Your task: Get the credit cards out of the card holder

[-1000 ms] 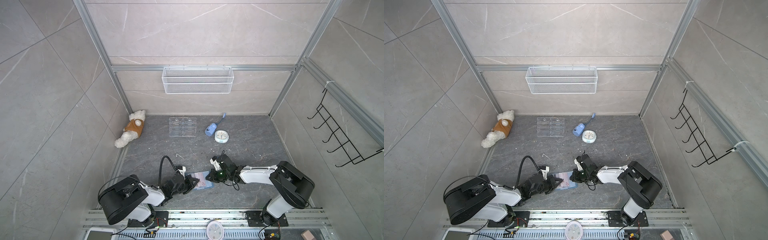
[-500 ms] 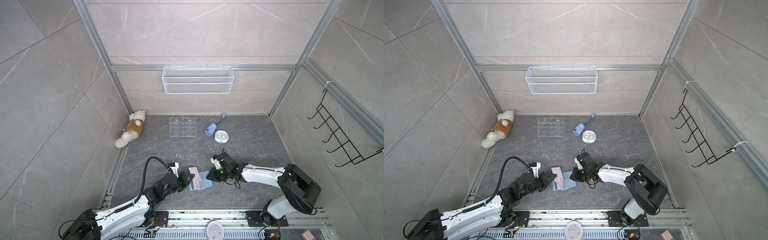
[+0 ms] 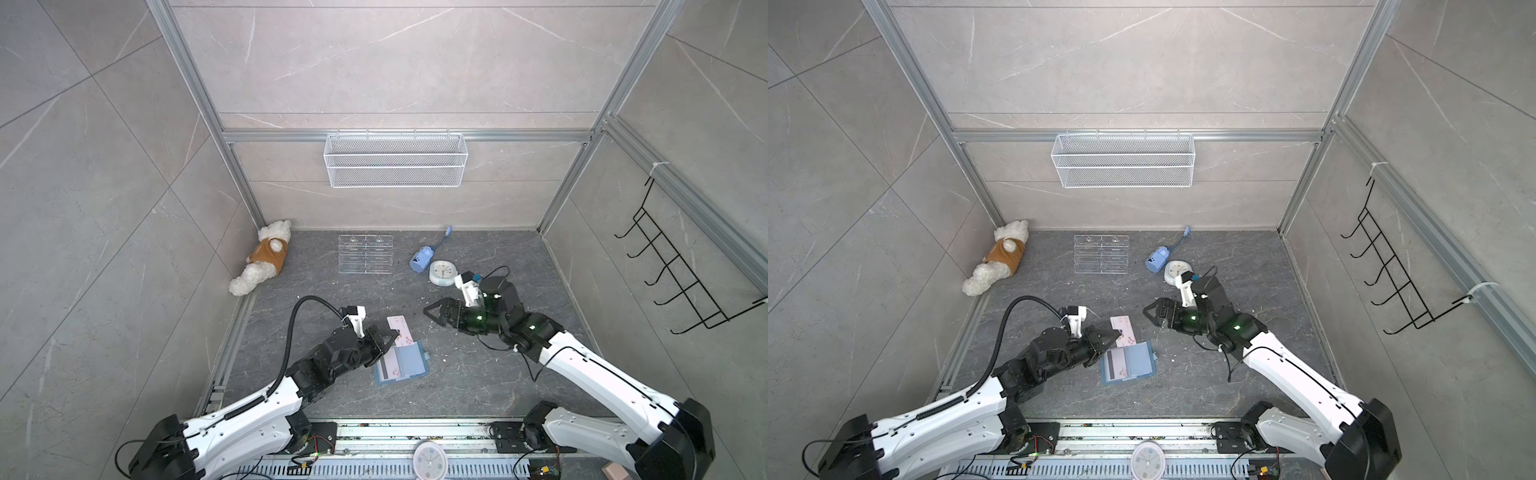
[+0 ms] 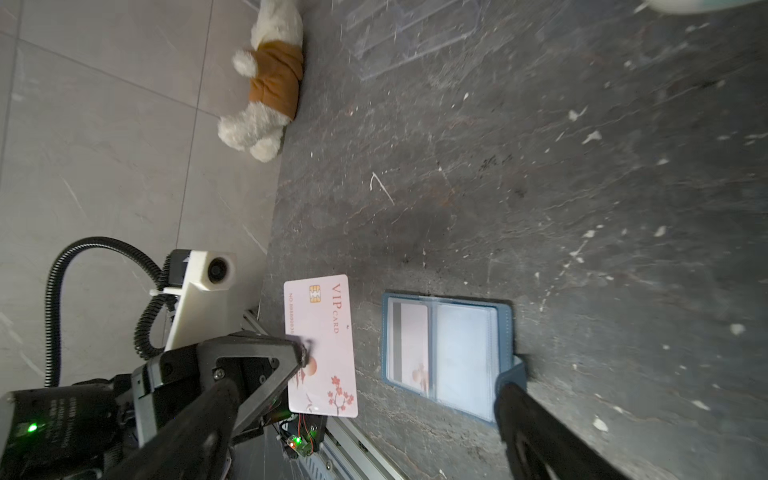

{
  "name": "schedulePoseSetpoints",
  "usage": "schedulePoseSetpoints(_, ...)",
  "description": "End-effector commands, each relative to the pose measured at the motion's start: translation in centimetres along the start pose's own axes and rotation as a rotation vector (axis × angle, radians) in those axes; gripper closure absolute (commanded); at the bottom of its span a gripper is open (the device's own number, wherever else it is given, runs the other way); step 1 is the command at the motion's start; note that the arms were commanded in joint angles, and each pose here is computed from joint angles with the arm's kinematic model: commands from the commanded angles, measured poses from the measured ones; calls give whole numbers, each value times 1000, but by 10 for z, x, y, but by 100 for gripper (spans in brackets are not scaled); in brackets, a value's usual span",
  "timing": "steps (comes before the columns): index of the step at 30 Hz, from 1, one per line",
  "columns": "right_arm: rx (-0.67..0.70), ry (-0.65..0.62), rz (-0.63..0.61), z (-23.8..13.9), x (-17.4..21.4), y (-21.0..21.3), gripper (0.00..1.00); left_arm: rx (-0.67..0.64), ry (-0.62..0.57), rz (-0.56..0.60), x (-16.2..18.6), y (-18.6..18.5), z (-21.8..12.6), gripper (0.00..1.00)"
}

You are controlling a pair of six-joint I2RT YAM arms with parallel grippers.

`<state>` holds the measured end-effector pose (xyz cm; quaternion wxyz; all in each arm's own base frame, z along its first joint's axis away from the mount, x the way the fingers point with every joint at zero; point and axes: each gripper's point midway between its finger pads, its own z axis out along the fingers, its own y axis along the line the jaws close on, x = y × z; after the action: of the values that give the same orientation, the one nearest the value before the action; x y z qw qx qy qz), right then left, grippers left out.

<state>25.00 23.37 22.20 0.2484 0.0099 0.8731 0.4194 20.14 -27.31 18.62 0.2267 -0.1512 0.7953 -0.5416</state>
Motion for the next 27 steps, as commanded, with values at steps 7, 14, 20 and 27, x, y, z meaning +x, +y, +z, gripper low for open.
schedulePoseSetpoints(7, 8, -41, 36, -66, -14, -17, 0, 363, 115, -11, -1, -119, 35, 100)
schedulePoseSetpoints(14, -123, -42, 70, -67, -15, -17, 5, 396, 150, -28, 4, -126, 43, 100)
schedulePoseSetpoints(20, -280, -65, 78, -59, -22, -4, 13, 442, 162, -43, 8, -131, 39, 100)
schedulePoseSetpoints(27, -373, -90, 57, -61, -32, 11, 25, 455, 199, -45, 19, -135, 42, 100)
